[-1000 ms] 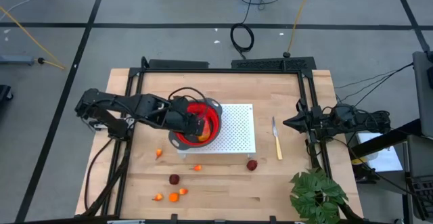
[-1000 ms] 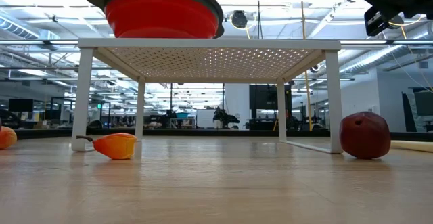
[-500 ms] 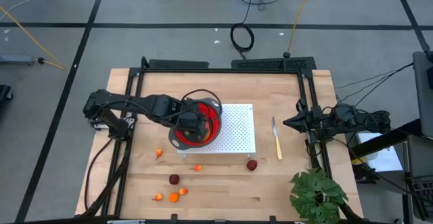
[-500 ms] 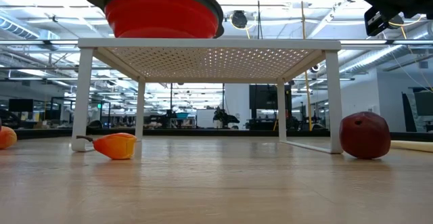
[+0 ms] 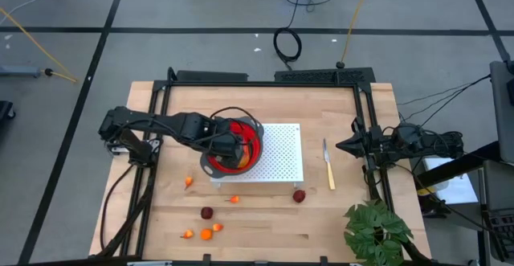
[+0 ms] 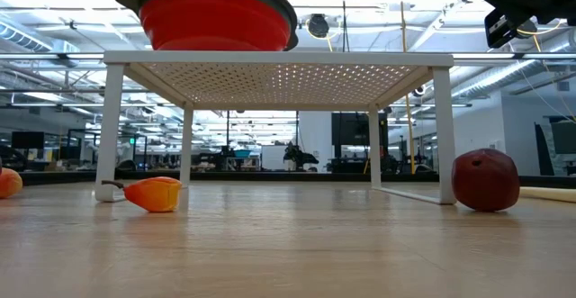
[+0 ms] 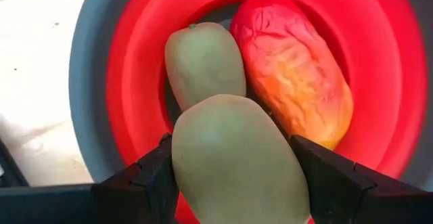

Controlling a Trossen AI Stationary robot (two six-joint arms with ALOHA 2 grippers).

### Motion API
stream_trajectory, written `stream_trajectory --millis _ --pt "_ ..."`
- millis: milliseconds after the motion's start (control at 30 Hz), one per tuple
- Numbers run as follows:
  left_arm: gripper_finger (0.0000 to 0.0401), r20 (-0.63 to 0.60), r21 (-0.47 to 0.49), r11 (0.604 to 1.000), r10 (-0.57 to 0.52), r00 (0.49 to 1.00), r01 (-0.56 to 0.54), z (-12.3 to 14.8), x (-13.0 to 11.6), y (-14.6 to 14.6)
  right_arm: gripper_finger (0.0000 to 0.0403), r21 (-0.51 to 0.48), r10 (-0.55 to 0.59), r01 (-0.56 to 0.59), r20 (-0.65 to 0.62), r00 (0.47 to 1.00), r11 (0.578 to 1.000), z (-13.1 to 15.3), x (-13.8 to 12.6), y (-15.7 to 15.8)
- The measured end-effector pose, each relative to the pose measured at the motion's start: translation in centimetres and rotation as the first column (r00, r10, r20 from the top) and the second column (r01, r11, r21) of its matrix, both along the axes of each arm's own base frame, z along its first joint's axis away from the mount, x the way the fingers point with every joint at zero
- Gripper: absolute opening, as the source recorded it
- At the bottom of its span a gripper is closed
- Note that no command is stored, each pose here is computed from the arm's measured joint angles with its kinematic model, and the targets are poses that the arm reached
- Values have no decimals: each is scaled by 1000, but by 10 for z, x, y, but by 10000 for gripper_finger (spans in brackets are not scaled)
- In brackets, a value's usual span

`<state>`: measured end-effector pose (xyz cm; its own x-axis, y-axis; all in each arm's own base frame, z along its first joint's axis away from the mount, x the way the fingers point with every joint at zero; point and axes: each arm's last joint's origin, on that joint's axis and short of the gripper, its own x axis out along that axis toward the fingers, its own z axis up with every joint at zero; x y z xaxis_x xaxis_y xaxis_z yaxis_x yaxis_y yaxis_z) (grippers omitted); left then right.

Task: Pick & Place Fruit
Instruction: Put the brown kiwi into the red strainer bowl on the shelf

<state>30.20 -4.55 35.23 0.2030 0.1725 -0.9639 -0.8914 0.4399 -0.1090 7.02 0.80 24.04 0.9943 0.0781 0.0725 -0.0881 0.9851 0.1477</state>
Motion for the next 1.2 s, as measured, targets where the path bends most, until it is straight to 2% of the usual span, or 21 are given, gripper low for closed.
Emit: stream_trajectory --millis 367,667,1200 --pt "243 18 -8 999 34 999 -34 -2 3 0 0 0 0 0 0 1000 1000 0 0 0" --pt "243 -20 -9 999 47 999 -47 -13 12 -1 0 0 0 0 0 1000 1000 0 0 0" --pt "246 -15 5 1000 12 1000 -12 -13 14 -1 0 0 2 -2 0 1000 1000 0 0 0"
